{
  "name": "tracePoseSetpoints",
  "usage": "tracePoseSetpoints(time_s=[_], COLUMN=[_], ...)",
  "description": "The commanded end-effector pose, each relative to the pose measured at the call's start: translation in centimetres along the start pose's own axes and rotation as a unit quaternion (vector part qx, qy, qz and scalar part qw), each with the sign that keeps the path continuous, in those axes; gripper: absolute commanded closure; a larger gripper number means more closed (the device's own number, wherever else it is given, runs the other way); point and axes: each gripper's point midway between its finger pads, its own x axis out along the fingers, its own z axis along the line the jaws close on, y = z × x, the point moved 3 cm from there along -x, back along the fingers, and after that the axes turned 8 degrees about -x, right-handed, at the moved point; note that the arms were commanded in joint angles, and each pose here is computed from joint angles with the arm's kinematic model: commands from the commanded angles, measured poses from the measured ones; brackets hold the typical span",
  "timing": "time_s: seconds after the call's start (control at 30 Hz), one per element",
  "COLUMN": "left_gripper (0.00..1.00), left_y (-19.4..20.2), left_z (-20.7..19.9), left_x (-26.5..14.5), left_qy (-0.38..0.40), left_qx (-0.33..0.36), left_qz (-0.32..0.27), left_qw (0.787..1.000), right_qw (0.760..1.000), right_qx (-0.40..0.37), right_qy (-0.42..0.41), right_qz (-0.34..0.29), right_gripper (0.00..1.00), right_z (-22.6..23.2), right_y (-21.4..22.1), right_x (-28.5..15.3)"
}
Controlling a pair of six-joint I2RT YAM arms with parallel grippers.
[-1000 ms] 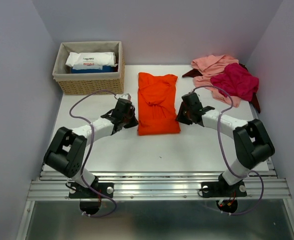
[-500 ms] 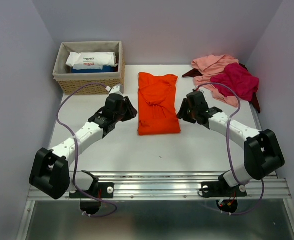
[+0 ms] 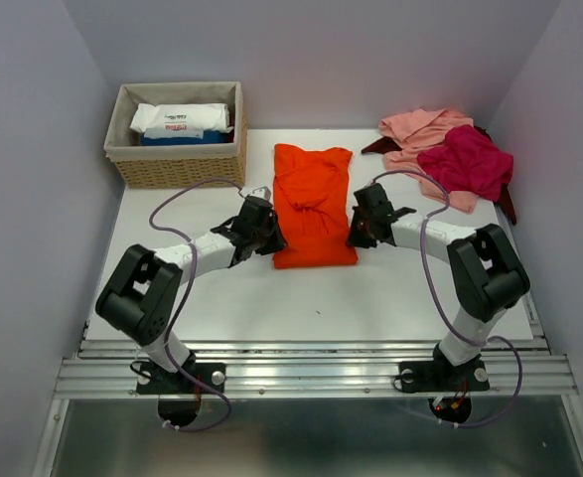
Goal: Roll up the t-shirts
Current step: Roll the T-shirt to the center of the board.
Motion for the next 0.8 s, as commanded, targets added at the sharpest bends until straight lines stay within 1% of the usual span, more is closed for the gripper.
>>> tracePoseSetpoints(time_s=[0.0, 0.13, 0.2, 0.37, 0.4, 0.57, 0.67, 0.7, 0.77], left_gripper=[0.72, 0.74, 0.74, 0.74, 0.74, 0.74, 0.73, 0.72, 0.70], left_y=[-1.5, -0.2, 0.6, 2.0, 2.4, 3.6, 3.7, 3.0, 2.2], left_z=[-1.7, -0.3, 0.5, 1.9, 2.6, 4.3, 4.9, 5.1, 5.1], left_x=[1.6, 2.9, 2.8, 2.0, 1.6, -0.2, -1.5, -2.0, -2.8], left_qy=[0.024, 0.005, -0.004, -0.013, -0.021, -0.040, -0.052, -0.060, -0.069], left_qx=[0.000, -0.001, -0.003, -0.004, -0.003, -0.002, -0.001, 0.001, 0.007], left_qz=[-0.023, -0.001, 0.005, 0.019, 0.022, 0.028, 0.019, -0.001, -0.017], left_qw=[0.999, 1.000, 1.000, 1.000, 1.000, 0.999, 0.998, 0.998, 0.997], right_qw=[1.000, 1.000, 1.000, 1.000, 0.999, 0.998, 0.998, 0.998, 0.997], right_qx=[-0.012, -0.012, -0.012, -0.010, -0.015, -0.027, -0.028, -0.025, -0.026], right_qy=[-0.011, -0.004, -0.005, -0.006, -0.014, -0.015, -0.028, -0.028, -0.042], right_qz=[-0.019, 0.011, 0.009, 0.024, 0.026, 0.045, 0.046, 0.049, 0.052], right_gripper=[0.87, 0.89, 0.89, 0.88, 0.88, 0.88, 0.88, 0.88, 0.88], right_z=[1.3, 0.8, 0.8, 0.7, 1.5, 1.9, 2.9, 3.0, 3.7], right_y=[-1.6, 0.7, 1.2, 4.2, 4.9, 8.1, 9.1, 9.7, 10.4], right_x=[1.2, 2.2, 1.7, 0.4, -0.1, -1.4, -2.6, -2.9, -3.6])
